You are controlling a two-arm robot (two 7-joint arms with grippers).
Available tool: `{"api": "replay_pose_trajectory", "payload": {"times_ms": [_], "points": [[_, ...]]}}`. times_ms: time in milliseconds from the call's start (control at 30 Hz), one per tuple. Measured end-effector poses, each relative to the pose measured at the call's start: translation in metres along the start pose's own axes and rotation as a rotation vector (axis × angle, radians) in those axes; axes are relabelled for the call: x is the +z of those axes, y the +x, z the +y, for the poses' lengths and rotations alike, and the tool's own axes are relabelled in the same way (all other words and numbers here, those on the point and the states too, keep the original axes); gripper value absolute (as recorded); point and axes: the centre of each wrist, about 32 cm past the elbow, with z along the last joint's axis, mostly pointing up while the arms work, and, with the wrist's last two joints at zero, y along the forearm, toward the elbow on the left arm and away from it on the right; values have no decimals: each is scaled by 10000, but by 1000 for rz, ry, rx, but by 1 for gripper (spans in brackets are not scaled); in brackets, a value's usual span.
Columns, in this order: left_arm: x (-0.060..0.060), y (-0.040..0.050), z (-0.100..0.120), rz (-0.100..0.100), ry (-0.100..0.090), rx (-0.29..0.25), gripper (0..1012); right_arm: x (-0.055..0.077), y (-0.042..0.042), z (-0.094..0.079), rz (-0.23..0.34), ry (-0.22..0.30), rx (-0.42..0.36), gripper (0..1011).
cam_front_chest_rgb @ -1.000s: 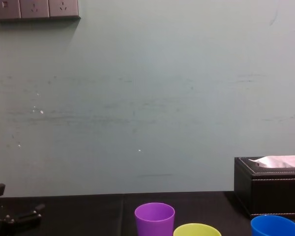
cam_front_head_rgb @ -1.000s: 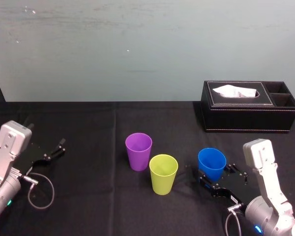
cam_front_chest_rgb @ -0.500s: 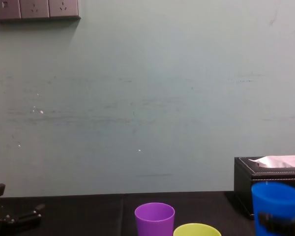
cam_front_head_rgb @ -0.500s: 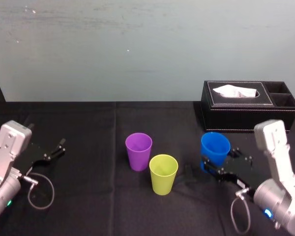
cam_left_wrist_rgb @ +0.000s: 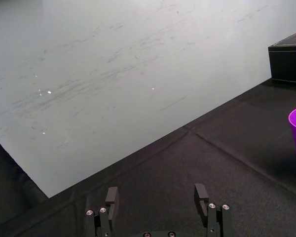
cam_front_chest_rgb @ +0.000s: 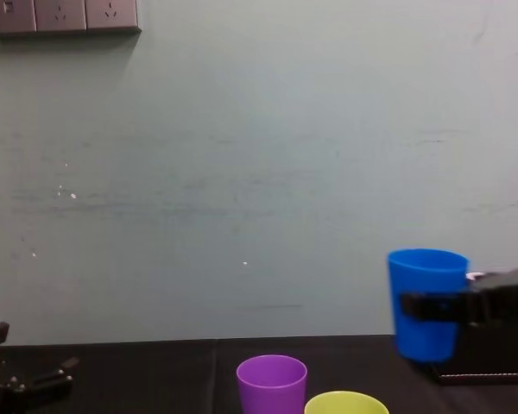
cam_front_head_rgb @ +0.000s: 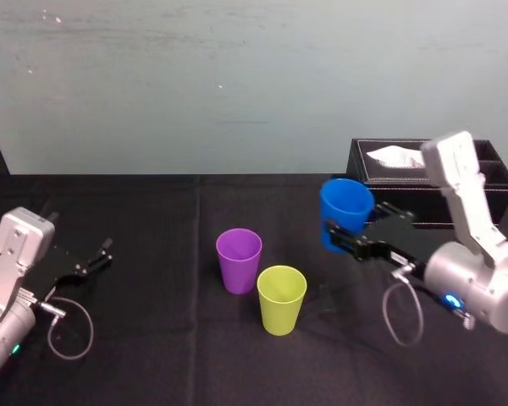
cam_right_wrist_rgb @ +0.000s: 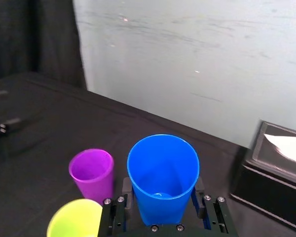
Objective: Stack the three plastic cups sequentially using one hand.
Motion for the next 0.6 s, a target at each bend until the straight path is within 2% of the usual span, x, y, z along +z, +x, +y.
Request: {"api": "replay_pose_trajectory", "payload": {"times_ms": [133,233,600], "points": [[0,0,0,0,0,0,1000,86,-42,131,-1,5,48,708],[0,0,0,0,0,0,1000,143,-114,270,-10,10,92,708],[0,0,0,0,0,0,1000,267,-298,571,-55,52,172,707]]}}
